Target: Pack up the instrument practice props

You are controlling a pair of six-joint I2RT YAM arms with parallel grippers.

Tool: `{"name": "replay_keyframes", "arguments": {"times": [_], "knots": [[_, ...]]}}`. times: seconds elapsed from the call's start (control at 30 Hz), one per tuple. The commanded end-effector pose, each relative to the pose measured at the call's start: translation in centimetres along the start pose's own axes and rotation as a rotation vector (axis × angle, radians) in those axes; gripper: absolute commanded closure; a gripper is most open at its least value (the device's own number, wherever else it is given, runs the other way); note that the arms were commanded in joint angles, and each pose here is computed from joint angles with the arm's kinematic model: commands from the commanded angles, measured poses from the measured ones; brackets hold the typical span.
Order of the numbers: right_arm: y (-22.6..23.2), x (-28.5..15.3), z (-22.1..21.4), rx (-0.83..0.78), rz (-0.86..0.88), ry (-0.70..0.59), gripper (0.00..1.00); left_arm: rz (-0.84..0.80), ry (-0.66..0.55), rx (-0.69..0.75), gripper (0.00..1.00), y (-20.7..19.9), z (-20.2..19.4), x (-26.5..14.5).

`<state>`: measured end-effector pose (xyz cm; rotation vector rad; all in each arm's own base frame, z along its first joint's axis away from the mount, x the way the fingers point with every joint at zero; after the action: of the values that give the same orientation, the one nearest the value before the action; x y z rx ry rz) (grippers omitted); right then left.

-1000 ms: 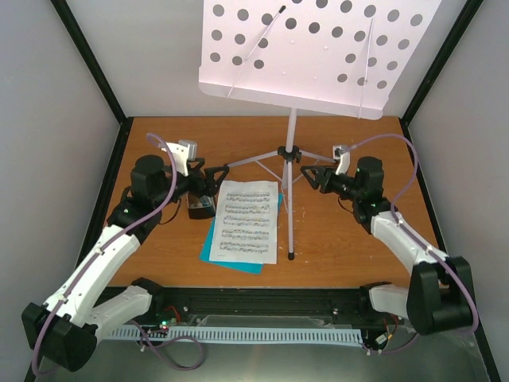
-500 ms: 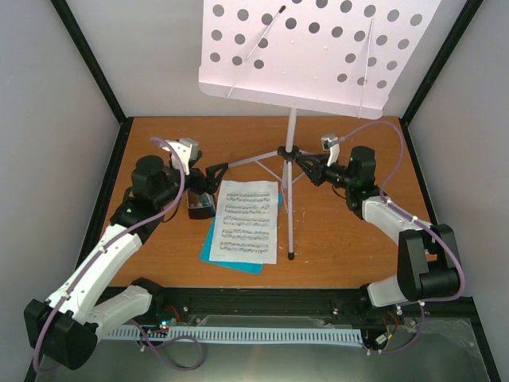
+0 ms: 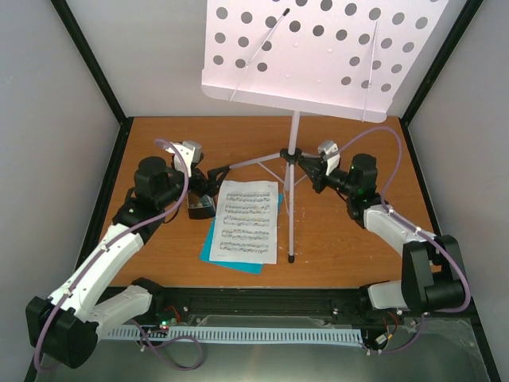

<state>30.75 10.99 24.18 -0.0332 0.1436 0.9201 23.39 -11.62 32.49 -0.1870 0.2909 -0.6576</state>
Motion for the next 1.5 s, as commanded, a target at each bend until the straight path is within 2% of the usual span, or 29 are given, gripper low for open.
{"name": "replay_keyframes", "arguments": {"times": [0.0,0.13,0.17,0.2,0.23,0.27,0.43,0.53,0.63,0.83,0.9,1.0,1.2,1.4,1.47], "knots": [[0.6,-1.0,0.7,-0.291,-0.151,0.015,0.97,-0.043,-0.015,0.012,0.01,-0.1,0.3,0.3],[0.5,-1.5,0.9,-0.363,-0.236,0.022,0.93,-0.048,-0.004,0.008,0.01,-0.1,0.2,0.5],[0.4,-1.6,1.0,-0.359,-0.246,0.019,0.87,-0.048,-0.001,0.008,0.0,0.0,0.1,0.6],[0.5,-1.7,1.2,-0.347,-0.248,0.008,0.75,-0.048,0.0,0.007,0.01,0.0,0.0,0.6],[0.7,-1.9,1.6,-0.318,-0.245,-0.01,0.55,-0.046,0.0,0.007,0.01,0.0,0.0,0.6],[0.8,-2.1,2.0,-0.279,-0.243,-0.03,0.44,-0.045,0.003,0.01,0.0,0.0,0.0,0.6],[1.8,-3.5,3.4,-0.056,-0.248,-0.1,0.2,-0.026,0.005,0.016,0.01,0.2,-0.1,0.7],[2.2,-4.5,3.8,0.192,-0.285,-0.089,0.09,-0.019,0.007,0.018,0.01,0.3,-0.1,0.7],[2.8,-5.0,3.9,0.41,-0.254,-0.111,0.06,-0.019,0.014,0.015,0.0,0.3,-0.2,0.9],[3.1,-5.1,1.3,1.033,-0.209,-0.187,0.04,-0.04,0.023,0.018,0.0,0.2,-0.2,1.0],[3.1,-4.8,0.5,1.193,-0.188,-0.195,0.04,-0.046,0.021,0.019,0.01,0.2,-0.2,1.0],[3.1,-4.3,1.2,1.277,-0.11,-0.228,0.05,-0.051,0.02,0.017,0.01,0.1,-0.2,1.0],[2.4,-3.5,2.6,1.374,-0.095,-0.218,0.06,-0.085,0.022,0.015,0.01,-0.1,-0.2,1.0],[1.5,-2.3,1.9,1.463,-0.082,-0.228,0.18,-0.091,0.025,0.014,0.0,-0.2,-0.3,0.9],[1.3,-1.8,1.6,1.482,-0.078,-0.214,0.19,-0.088,0.022,0.017,0.0,-0.2,-0.2,0.8]]}}
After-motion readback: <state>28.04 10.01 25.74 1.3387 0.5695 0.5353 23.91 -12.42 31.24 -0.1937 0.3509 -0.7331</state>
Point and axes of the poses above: each gripper's point midway between its finger pads, its own x axis out along the fingers, its own y axis along the line the jaws close on, z = x × y, the point moved 10 cm from there along -x, back along the fingers, and after that the axes turned 4 degrees about -x, right-handed, at the moved point
